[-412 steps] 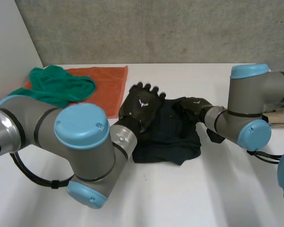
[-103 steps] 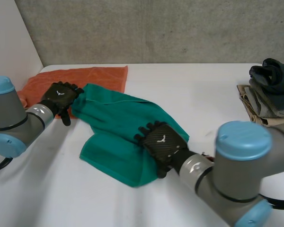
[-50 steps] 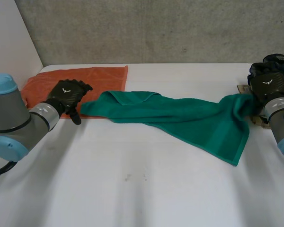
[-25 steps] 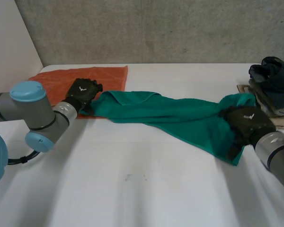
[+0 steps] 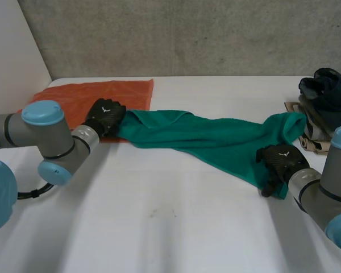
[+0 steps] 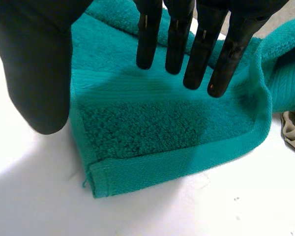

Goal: Fold the laundry.

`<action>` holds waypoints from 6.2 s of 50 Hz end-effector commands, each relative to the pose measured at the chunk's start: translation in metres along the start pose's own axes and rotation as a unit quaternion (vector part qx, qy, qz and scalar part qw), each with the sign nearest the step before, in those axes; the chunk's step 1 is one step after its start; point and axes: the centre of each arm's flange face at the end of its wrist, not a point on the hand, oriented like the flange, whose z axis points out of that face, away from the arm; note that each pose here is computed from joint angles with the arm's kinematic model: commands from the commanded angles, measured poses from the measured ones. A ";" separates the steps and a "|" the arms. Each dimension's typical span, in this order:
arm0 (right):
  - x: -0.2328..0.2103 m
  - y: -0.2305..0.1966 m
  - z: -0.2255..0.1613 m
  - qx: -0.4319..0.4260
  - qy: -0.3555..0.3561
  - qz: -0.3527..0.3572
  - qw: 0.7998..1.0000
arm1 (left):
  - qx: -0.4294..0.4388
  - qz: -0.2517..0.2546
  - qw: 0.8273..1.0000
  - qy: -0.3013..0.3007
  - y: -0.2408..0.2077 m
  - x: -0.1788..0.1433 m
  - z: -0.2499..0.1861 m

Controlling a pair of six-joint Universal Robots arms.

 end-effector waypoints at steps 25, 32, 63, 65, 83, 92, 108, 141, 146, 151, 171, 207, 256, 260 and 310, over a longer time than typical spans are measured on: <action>0.018 0.002 0.023 0.016 0.027 -0.034 0.999 | 0.079 -0.050 0.995 -0.044 -0.141 -0.028 -0.085; 0.028 -0.013 0.016 0.032 0.038 -0.034 0.998 | 0.064 -0.056 0.995 -0.046 -0.159 -0.030 -0.112; 0.018 -0.098 0.040 0.096 0.033 -0.147 0.984 | -0.163 -0.104 0.974 -0.114 -0.046 -0.036 -0.086; 0.019 -0.100 0.050 0.106 0.045 -0.169 0.979 | -0.156 -0.101 0.975 -0.123 -0.045 -0.040 -0.075; 0.072 -0.285 0.005 0.522 0.268 -0.116 0.802 | 0.282 -0.080 0.908 -0.298 -0.244 -0.142 -0.053; 0.049 -0.223 -0.008 0.450 0.163 -0.082 0.874 | 0.113 -0.155 0.943 -0.271 -0.156 -0.114 -0.077; -0.006 -0.043 -0.013 0.126 -0.002 -0.113 0.986 | -0.138 -0.173 0.958 -0.181 -0.018 -0.033 -0.109; 0.015 -0.017 0.006 0.078 0.014 -0.097 0.992 | -0.165 0.014 0.986 -0.034 -0.012 -0.022 -0.196; 0.014 -0.016 0.006 0.078 0.013 -0.097 0.992 | -0.173 0.011 0.984 -0.034 -0.004 -0.024 -0.191; 0.014 -0.014 0.006 0.075 0.013 -0.097 0.992 | -0.171 0.012 0.985 -0.031 0.009 -0.028 -0.175; 0.013 -0.011 0.005 0.070 0.011 -0.096 0.993 | -0.155 0.027 0.987 -0.017 0.028 -0.031 -0.128; 0.015 -0.017 0.004 0.077 0.018 -0.103 0.991 | -0.134 0.053 0.988 -0.050 -0.010 -0.030 -0.134; 0.055 -0.158 0.011 0.181 0.208 -0.323 0.906 | -0.055 0.152 0.973 -0.165 -0.095 -0.076 -0.077; 0.066 -0.220 0.003 0.310 0.275 -0.283 0.865 | 0.053 0.154 0.961 -0.224 -0.144 -0.103 -0.053; 0.037 -0.030 -0.124 -0.159 -0.073 -0.302 0.937 | -0.318 0.075 0.945 0.012 -0.071 0.024 -0.286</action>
